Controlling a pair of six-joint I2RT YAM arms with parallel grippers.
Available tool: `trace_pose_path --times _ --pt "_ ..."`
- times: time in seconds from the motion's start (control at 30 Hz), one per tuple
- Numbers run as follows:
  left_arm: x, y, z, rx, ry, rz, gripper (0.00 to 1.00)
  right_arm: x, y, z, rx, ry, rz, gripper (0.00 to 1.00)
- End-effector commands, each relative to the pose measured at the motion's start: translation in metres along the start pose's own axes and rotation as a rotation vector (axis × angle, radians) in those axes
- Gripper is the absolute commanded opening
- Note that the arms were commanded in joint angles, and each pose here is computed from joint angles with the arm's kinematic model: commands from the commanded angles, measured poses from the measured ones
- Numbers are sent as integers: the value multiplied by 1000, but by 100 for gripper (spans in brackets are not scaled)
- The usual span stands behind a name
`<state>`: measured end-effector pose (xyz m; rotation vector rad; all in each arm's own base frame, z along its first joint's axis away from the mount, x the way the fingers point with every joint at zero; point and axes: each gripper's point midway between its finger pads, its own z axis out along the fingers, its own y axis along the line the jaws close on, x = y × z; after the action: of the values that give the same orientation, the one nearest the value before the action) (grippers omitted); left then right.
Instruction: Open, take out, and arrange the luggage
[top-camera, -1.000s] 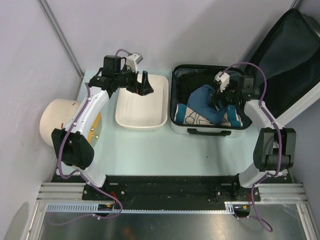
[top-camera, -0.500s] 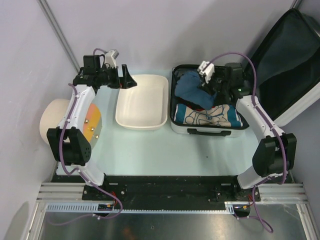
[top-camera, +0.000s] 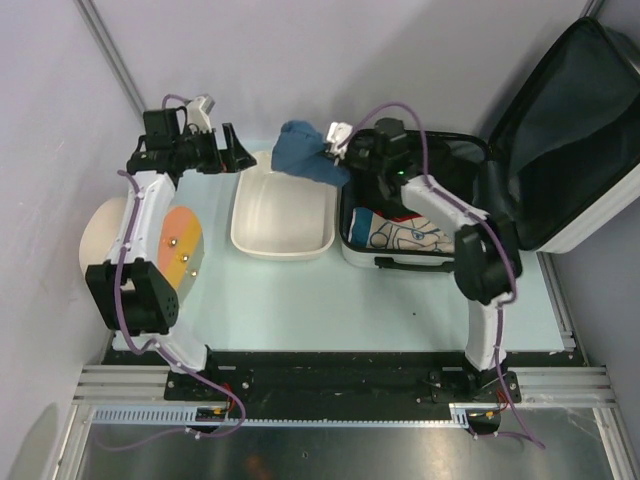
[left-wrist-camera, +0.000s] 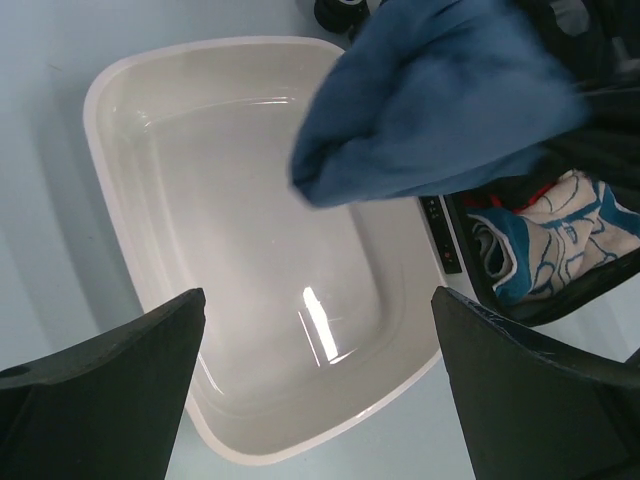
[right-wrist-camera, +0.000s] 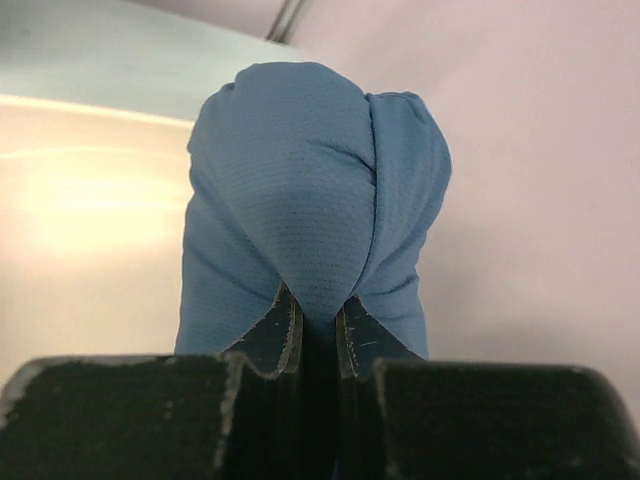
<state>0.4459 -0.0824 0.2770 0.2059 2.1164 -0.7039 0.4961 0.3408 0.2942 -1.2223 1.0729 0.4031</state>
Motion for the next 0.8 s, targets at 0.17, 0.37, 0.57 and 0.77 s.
trace_pose_path --times 0.17,0.37,0.57,0.77 --pt "-18 9 -49 -58 -109 18 100 2 7 73 -74 -186 -201 0" --pt "-8 27 -56 -80 -102 -31 100 28 35 94 -143 -214 -215 2" --pt "-5 34 -56 -73 -98 -56 100 49 51 109 -179 -195 -207 28" --pt "-18 33 -60 -83 -124 -2 100 31 19 108 -65 -197 -194 79"
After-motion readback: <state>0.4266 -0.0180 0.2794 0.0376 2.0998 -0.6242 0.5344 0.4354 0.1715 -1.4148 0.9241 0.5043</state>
